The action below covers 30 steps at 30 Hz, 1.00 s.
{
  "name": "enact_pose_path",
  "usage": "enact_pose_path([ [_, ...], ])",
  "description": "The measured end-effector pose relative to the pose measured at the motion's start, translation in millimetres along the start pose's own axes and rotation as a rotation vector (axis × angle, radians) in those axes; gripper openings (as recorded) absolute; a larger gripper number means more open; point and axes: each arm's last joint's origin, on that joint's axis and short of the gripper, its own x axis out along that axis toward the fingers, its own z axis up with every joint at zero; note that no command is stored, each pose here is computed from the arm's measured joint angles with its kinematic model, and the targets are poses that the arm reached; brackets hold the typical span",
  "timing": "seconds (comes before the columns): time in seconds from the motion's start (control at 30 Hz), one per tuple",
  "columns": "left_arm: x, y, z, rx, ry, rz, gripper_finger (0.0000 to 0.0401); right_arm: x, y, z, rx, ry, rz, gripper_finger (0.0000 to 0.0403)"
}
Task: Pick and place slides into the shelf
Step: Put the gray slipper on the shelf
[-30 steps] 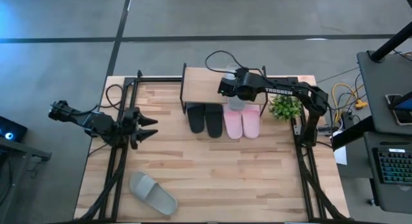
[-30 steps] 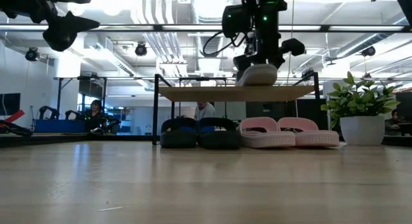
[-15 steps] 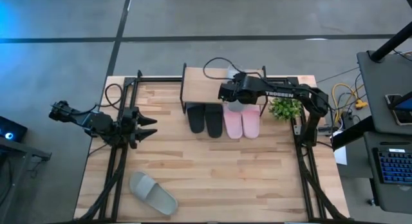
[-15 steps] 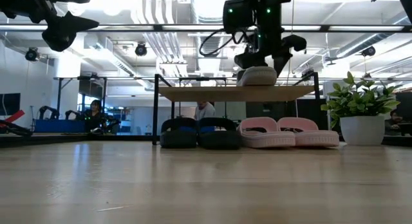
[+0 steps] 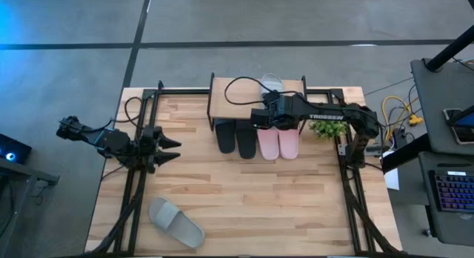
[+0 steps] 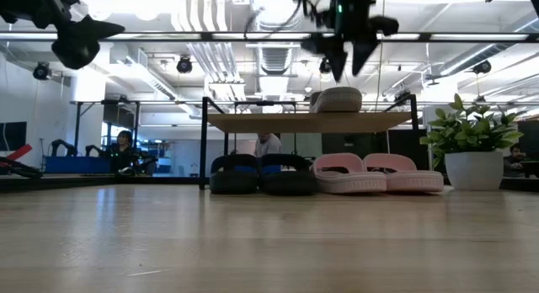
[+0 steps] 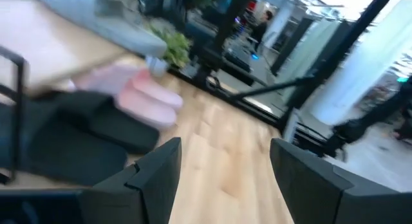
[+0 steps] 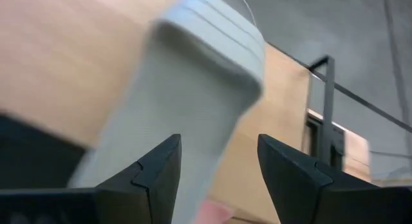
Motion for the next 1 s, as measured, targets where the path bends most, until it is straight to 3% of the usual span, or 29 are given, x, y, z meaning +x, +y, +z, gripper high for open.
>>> enact_pose_path([
  [0.2, 0, 0, -2, -0.026, 0.131, 0.059, 0.0218, -51, 3, 4, 0.022, -0.113, 0.131, 0.0196],
  [0.5, 7, -21, 25, 0.045, 0.285, 0.149, 0.0182, -107, -8, -4, 0.076, -0.182, 0.247, 0.0196],
  [0.73, 31, -40, 30, 0.116, 0.578, 0.255, 0.018, -119, -2, -24, 0.016, 0.045, 0.406, 0.0196],
  [1.0, 57, -65, 31, 0.136, 0.834, 0.461, 0.018, -128, 11, -58, -0.125, 0.142, 0.453, 0.0196],
])
